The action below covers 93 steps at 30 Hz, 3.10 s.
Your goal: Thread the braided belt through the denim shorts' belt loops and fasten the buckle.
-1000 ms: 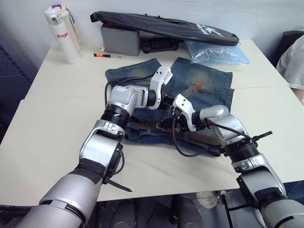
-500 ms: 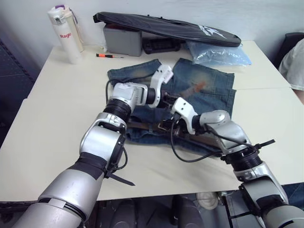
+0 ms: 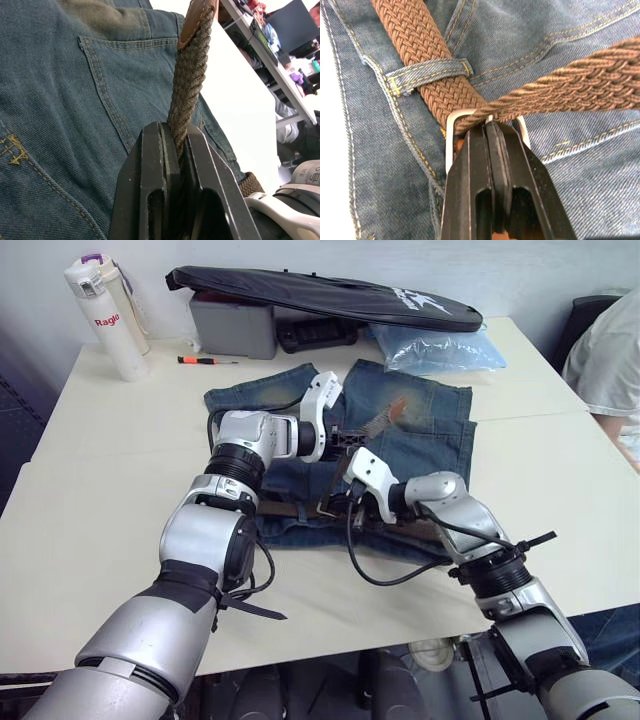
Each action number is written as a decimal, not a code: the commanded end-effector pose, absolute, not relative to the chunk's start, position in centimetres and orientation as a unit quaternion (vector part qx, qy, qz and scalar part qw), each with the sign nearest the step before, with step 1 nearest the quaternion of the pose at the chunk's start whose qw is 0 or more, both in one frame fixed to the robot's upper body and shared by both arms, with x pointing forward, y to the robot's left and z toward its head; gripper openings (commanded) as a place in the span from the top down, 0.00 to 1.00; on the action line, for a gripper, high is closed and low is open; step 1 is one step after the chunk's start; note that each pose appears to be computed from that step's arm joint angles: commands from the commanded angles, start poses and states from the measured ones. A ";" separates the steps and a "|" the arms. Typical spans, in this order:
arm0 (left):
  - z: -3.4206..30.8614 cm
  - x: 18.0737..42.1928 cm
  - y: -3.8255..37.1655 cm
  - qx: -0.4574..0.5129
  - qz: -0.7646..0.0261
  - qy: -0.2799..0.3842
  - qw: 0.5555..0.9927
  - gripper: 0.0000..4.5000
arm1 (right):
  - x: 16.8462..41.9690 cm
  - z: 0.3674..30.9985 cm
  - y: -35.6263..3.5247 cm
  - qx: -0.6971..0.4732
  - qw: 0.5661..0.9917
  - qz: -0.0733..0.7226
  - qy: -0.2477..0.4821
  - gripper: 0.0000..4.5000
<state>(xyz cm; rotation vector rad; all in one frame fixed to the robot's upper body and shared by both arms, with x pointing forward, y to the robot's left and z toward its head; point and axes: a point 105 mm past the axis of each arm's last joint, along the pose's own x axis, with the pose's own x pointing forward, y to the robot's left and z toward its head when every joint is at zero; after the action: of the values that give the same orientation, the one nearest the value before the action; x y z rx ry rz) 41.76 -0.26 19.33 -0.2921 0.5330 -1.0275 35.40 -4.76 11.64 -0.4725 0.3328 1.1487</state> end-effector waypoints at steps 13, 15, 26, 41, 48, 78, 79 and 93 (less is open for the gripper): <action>28.2 40.3 -7.2 -0.055 -0.557 0.125 0.819 1.00 | 29.7 0.6 -3.9 -0.259 0.688 0.588 0.338 0.99; 27.2 40.3 -8.1 0.001 -0.553 0.120 0.825 1.00 | 29.6 0.6 -3.8 -0.262 0.683 0.591 0.340 0.99; 30.4 39.8 -10.9 0.130 -0.527 0.022 0.840 1.00 | 28.7 0.5 -3.7 -0.271 0.661 0.610 0.343 0.99; 25.7 42.5 -5.5 0.124 -0.496 0.090 0.855 1.00 | 31.5 8.7 -7.0 -0.224 0.744 0.569 0.268 0.99; 22.6 42.9 -4.1 0.119 -0.487 0.128 0.856 1.00 | 31.1 13.5 -7.6 -0.185 0.770 0.566 0.230 0.99; 21.7 39.0 2.1 0.402 -0.570 -0.051 0.715 1.00 | 30.0 20.3 -13.0 -0.387 0.828 0.403 0.051 0.00; 21.7 39.0 2.1 0.408 -0.565 -0.057 0.715 1.00 | 30.1 20.4 -13.2 -0.393 0.828 0.397 0.051 0.00; 20.3 39.1 2.7 0.417 -0.540 -0.072 0.727 1.00 | 31.8 21.0 -14.0 -0.421 0.835 0.354 0.032 0.00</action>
<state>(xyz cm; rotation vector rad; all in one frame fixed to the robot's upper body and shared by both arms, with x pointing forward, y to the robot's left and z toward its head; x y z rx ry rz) 39.39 3.07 18.89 0.8961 -0.0972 -1.2052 31.22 -13.95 19.54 -0.8480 0.1393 0.8027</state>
